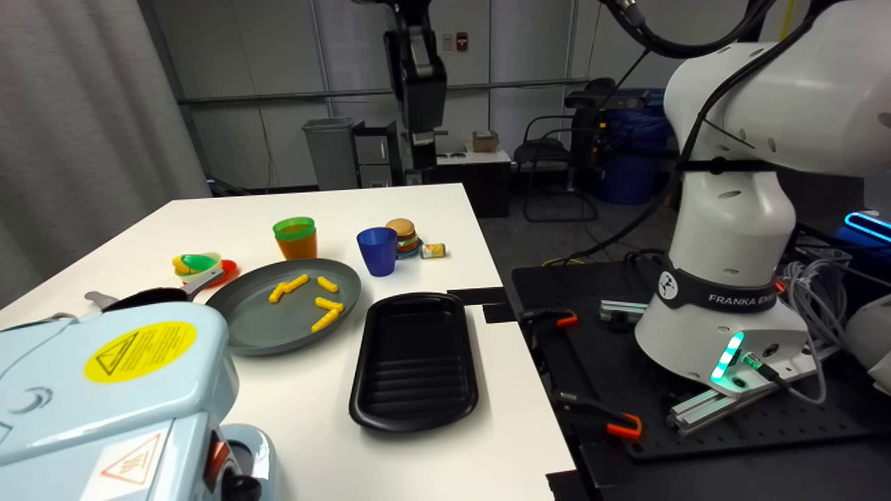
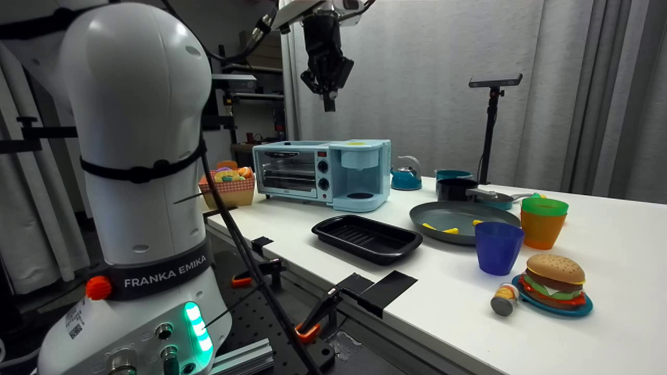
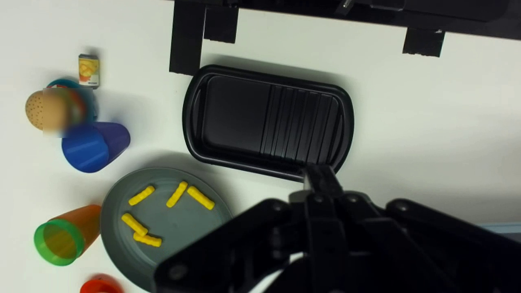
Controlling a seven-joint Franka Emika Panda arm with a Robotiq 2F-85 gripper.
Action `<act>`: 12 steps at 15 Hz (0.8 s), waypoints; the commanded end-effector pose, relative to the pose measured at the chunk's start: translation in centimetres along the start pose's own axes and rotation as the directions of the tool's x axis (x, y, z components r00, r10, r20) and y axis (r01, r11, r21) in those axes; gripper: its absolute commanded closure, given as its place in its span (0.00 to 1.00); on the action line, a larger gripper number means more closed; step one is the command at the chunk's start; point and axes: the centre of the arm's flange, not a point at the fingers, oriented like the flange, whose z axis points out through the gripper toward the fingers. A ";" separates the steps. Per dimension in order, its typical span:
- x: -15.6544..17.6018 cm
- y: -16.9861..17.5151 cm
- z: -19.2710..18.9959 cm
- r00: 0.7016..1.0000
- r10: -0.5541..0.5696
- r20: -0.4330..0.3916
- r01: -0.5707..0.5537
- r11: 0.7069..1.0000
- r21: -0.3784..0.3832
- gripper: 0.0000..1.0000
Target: Press the button on the top of the coffeemaker to open the chamber
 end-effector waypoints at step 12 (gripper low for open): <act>9.8 -4.4 -1.8 0.993 -0.103 -0.061 0.101 0.995 -0.025 1.00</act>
